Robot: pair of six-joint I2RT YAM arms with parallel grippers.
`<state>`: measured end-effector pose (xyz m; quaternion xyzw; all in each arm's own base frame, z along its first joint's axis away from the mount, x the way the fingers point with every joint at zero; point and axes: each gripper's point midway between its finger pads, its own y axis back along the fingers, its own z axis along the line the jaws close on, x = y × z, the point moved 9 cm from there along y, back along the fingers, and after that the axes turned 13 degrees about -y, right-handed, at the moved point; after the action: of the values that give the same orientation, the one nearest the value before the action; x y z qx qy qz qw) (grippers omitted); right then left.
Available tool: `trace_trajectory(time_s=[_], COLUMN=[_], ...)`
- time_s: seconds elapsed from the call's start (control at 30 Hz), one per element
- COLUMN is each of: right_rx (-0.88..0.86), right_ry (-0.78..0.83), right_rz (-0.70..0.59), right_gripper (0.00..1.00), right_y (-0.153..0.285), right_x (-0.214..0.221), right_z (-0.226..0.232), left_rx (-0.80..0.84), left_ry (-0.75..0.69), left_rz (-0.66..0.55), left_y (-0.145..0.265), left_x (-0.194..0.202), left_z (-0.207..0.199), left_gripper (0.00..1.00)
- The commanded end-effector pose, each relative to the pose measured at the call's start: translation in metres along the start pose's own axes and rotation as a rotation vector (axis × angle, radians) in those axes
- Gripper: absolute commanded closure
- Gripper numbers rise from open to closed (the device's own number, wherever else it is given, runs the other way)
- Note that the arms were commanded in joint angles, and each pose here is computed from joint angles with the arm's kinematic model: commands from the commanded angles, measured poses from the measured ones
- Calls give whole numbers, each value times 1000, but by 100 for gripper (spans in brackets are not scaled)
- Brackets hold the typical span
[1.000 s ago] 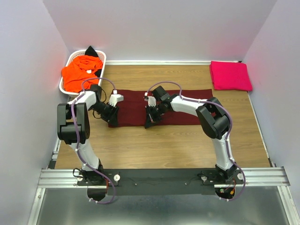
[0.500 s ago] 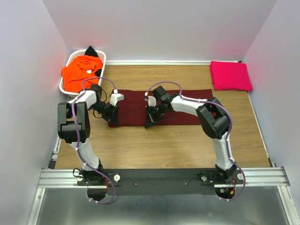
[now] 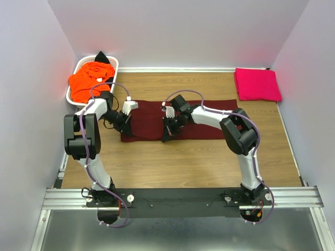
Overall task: Fold and stack the t-shirts
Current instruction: Fold the tshirt
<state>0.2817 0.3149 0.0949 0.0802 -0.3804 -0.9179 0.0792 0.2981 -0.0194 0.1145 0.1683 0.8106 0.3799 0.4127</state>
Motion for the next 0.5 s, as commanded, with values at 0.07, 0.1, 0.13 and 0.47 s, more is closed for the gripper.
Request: trace_trajectory(time_s=[0.07, 0.1, 0.13, 0.47], right_rx=[-58, -62, -67, -84], right_ry=[51, 54, 57, 19], right_rz=[-104, -113, -127, -189], right_gripper=[99, 99, 100, 99], right_y=[31, 34, 37, 49], right_x=[-27, -30, -35, -69], right_z=[22, 23, 24, 10], left_rx=[-62, -63, -75, -144], left_ry=[-66, -68, -82, -126], left_rz=[-62, -67, -77, -157], left_y=[25, 26, 31, 52], left_x=[-32, -34, -41, -89], left_z=[3, 4, 7, 37], left_gripper=[100, 100, 100, 100])
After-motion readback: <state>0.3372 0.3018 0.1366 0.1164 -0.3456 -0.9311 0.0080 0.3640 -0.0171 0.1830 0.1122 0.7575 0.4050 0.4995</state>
